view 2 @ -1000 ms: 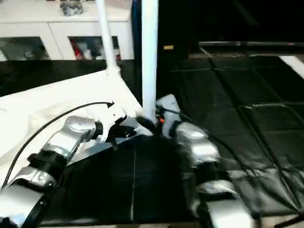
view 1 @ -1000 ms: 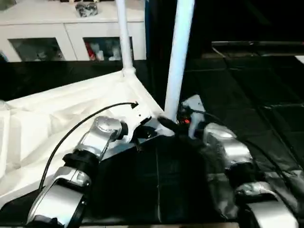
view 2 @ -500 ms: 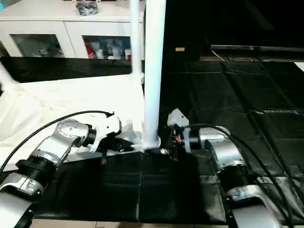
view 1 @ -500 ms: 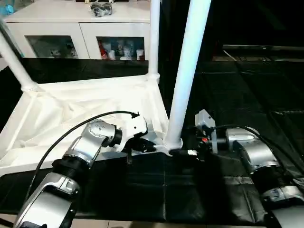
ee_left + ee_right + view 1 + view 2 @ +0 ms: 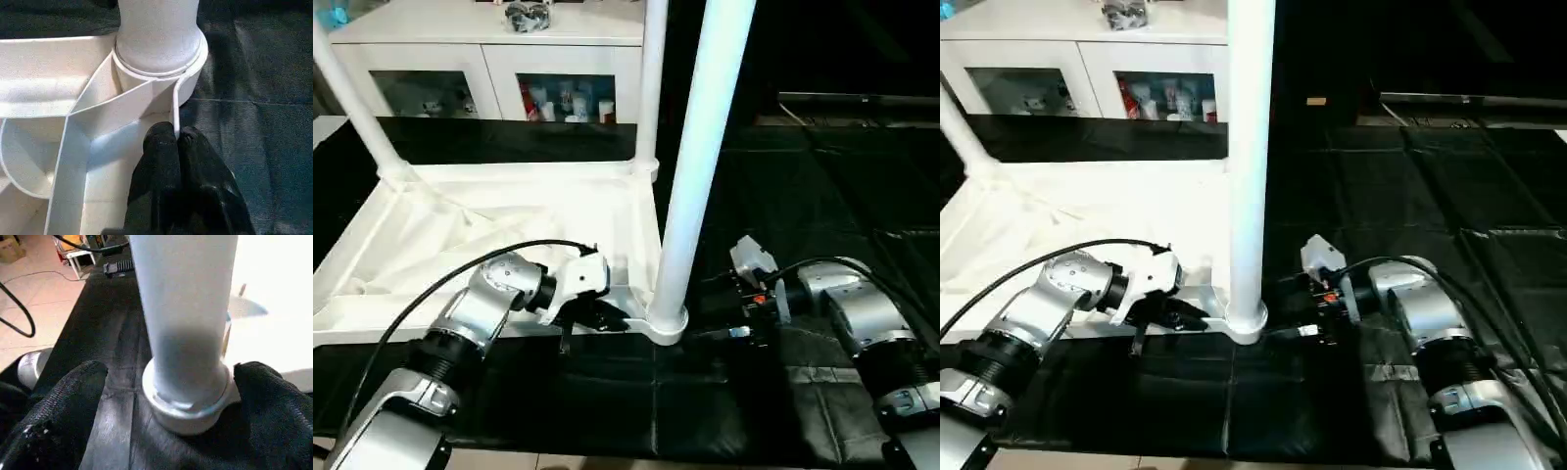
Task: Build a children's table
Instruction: Rotate leg to tighten
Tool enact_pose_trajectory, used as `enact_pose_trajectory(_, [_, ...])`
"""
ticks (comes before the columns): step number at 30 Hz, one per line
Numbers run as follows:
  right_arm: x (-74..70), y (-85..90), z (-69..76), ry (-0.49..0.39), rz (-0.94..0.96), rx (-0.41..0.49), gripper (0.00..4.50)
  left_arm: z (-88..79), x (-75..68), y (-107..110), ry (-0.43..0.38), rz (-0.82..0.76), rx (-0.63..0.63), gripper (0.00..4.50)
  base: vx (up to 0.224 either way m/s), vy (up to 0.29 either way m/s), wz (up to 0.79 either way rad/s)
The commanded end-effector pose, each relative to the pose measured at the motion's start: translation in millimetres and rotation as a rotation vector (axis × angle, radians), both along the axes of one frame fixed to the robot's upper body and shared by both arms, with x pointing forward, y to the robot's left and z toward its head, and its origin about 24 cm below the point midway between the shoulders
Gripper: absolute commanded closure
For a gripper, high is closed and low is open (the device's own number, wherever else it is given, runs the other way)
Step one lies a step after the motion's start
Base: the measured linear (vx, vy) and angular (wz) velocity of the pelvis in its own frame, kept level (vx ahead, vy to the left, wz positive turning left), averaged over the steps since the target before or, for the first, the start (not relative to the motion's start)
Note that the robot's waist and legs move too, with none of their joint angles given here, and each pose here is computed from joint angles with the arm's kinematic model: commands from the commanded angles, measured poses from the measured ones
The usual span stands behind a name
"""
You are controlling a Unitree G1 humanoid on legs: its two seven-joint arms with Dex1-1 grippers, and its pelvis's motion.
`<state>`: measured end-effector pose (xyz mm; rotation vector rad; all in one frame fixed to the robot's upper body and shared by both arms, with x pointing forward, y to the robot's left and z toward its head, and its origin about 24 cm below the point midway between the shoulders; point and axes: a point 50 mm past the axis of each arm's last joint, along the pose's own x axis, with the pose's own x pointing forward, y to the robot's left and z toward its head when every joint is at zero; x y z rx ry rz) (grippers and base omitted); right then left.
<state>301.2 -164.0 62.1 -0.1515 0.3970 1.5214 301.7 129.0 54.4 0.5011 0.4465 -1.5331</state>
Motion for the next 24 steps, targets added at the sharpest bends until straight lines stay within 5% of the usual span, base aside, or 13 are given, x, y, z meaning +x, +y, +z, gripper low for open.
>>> enact_pose_trajectory(1, [4.6,-0.2,6.7,-0.037,-0.015,0.021,0.05,-1.0,-5.7,-5,0.010,-0.076,0.020,4.50,0.000,0.000,0.00])
enact_pose_trajectory(9, [7.9,21.9,2.5,-0.043,0.007,0.071,0.05,-2.2,-13.6,-7,0.012,-0.105,0.017,4.50,0.000,0.000,0.00])
enact_pose_trajectory(24, [7.9,42.3,-4.1,0.066,0.091,0.120,1.42,-2.9,-17.0,-7,0.011,-0.094,0.017,4.50,0.000,0.000,0.00])
